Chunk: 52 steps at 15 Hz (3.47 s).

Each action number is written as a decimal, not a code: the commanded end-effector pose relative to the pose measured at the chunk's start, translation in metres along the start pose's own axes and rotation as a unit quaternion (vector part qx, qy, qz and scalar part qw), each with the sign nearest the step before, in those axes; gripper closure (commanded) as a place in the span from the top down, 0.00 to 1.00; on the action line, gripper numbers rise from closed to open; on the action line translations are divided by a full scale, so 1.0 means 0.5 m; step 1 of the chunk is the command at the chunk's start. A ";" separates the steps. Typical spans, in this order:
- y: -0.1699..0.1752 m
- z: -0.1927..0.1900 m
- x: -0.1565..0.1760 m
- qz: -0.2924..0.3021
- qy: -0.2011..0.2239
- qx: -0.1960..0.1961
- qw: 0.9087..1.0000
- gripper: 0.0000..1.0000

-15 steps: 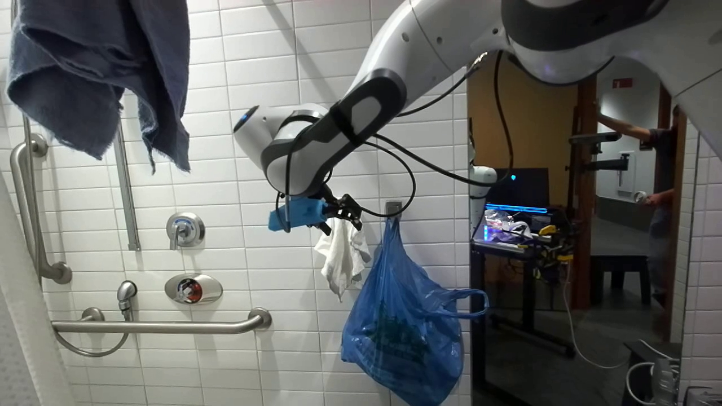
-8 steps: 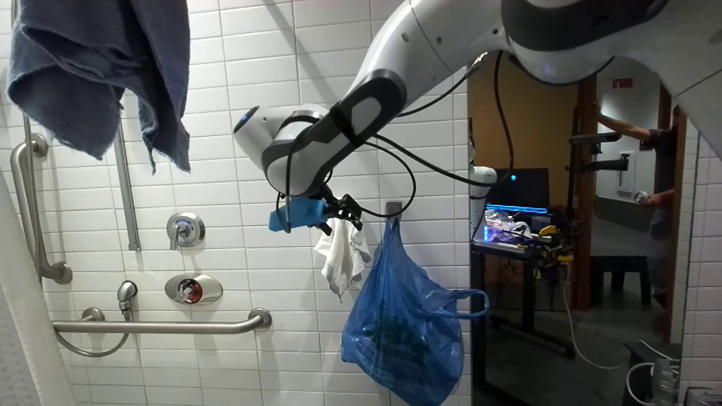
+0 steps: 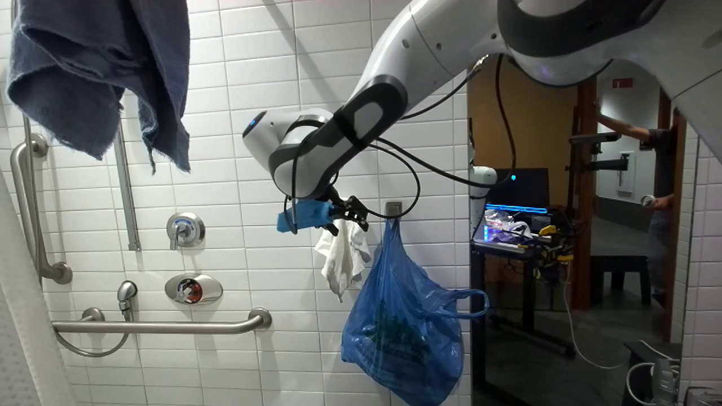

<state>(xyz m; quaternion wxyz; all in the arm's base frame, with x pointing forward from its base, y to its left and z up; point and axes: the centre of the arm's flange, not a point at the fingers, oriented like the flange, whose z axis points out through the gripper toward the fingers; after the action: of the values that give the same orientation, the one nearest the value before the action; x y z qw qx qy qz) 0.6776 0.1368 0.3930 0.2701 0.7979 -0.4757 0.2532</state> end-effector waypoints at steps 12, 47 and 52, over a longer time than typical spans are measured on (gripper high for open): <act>-0.046 0.126 0.089 0.075 -0.003 0.035 0.997 1.00; 0.139 0.044 0.013 0.059 0.207 0.271 0.938 0.01; 0.150 0.034 0.025 0.078 0.221 0.277 0.932 0.01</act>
<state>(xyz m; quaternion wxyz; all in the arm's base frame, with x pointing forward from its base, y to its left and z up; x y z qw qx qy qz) 0.6331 0.0976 0.3932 0.1190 0.7389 -0.3643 0.5542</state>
